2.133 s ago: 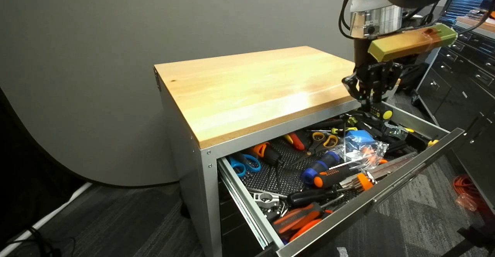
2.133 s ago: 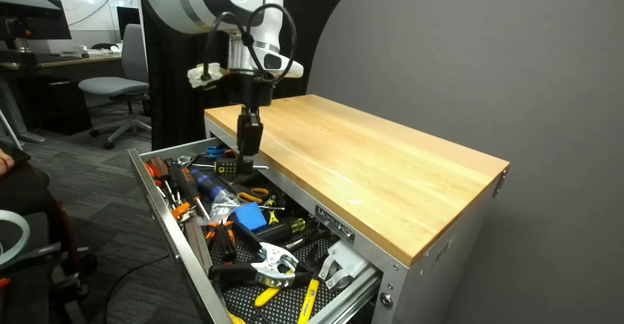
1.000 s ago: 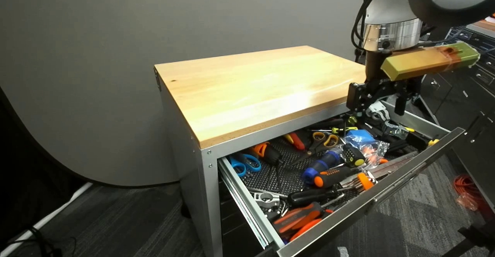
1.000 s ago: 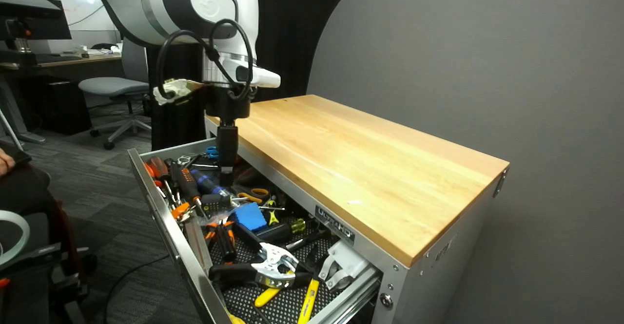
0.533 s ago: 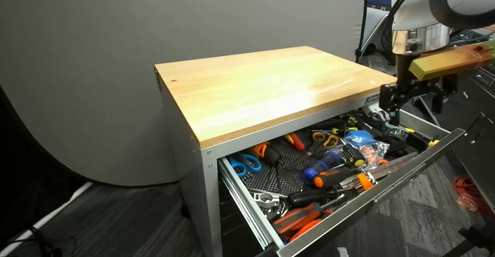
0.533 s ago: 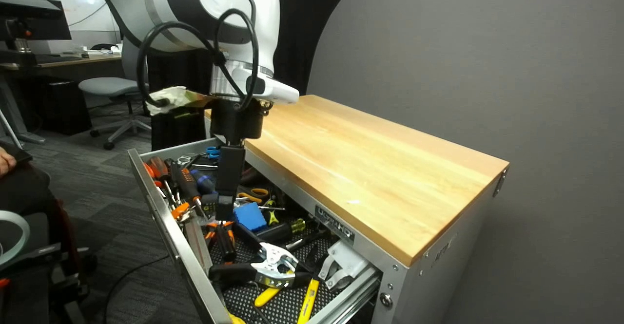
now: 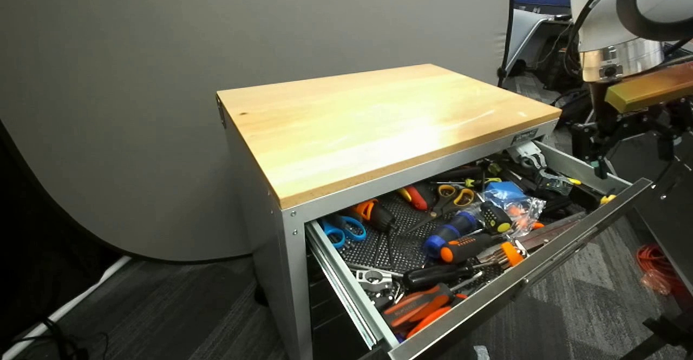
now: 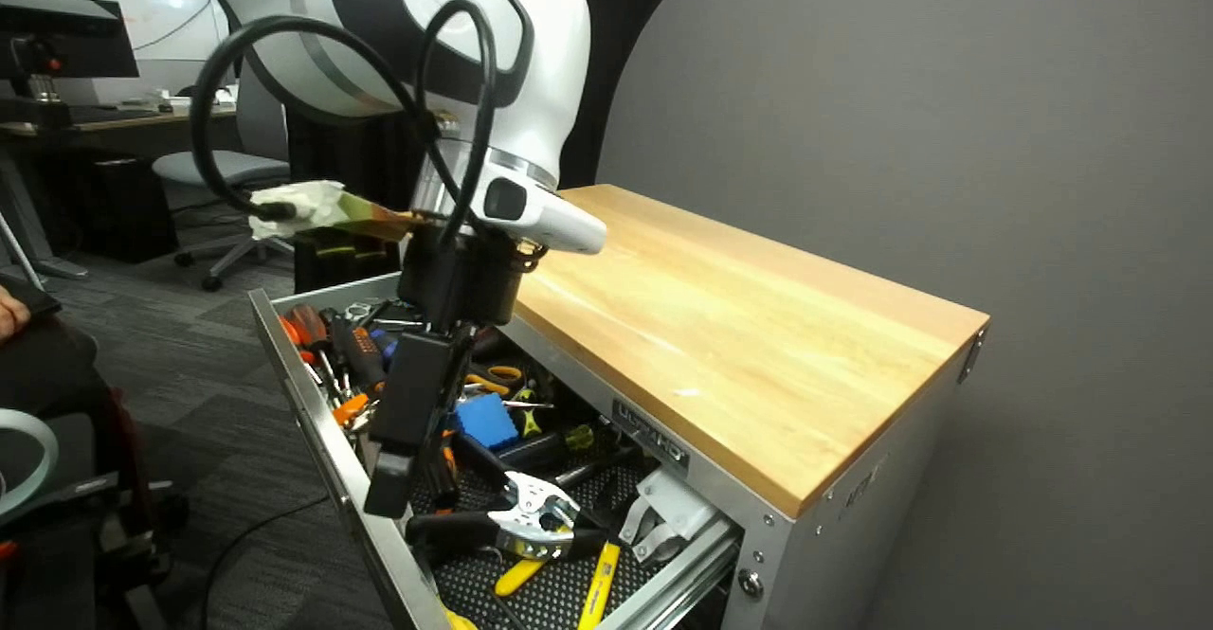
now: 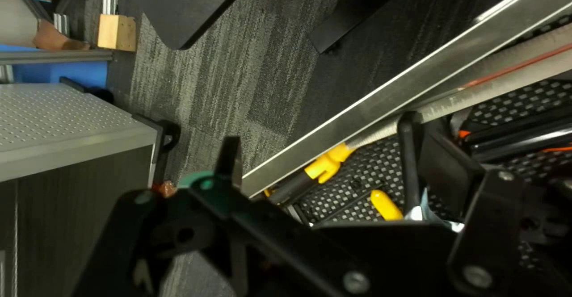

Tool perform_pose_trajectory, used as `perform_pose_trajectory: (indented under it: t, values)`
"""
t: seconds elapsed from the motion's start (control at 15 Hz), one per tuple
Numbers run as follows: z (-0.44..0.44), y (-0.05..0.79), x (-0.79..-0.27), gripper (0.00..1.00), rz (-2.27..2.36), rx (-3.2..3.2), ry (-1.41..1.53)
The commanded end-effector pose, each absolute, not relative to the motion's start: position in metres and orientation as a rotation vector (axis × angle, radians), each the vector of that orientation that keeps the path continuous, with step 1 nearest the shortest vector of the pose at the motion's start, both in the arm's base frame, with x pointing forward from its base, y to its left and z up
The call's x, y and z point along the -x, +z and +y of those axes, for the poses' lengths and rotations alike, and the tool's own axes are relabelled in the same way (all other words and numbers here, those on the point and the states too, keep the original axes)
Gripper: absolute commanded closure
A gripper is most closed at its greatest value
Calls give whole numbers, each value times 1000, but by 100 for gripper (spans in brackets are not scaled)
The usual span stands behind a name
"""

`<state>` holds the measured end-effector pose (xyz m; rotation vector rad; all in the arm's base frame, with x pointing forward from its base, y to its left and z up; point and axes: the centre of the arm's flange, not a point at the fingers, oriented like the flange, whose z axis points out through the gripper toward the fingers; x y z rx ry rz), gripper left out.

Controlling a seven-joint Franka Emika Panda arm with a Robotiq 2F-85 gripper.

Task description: Put the screwdriver in the open drawer and then close the drawer

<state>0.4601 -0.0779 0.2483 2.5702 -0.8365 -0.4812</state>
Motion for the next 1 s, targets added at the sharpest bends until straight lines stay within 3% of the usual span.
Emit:
perform_pose_trajectory:
  t: [0.0,0.33,0.4,0.47,0.93]
  values:
    - [-101,247,-444,0,-902,-2485,-504]
    - [-129,234,-422,0,-1007,-2357,-547]
    - [-132,230,-418,25,-1031,-2337,-545]
    - [-135,227,-416,26,-1059,-2327,-547]
    - [-131,200,-425,81,-1186,-2293,-487]
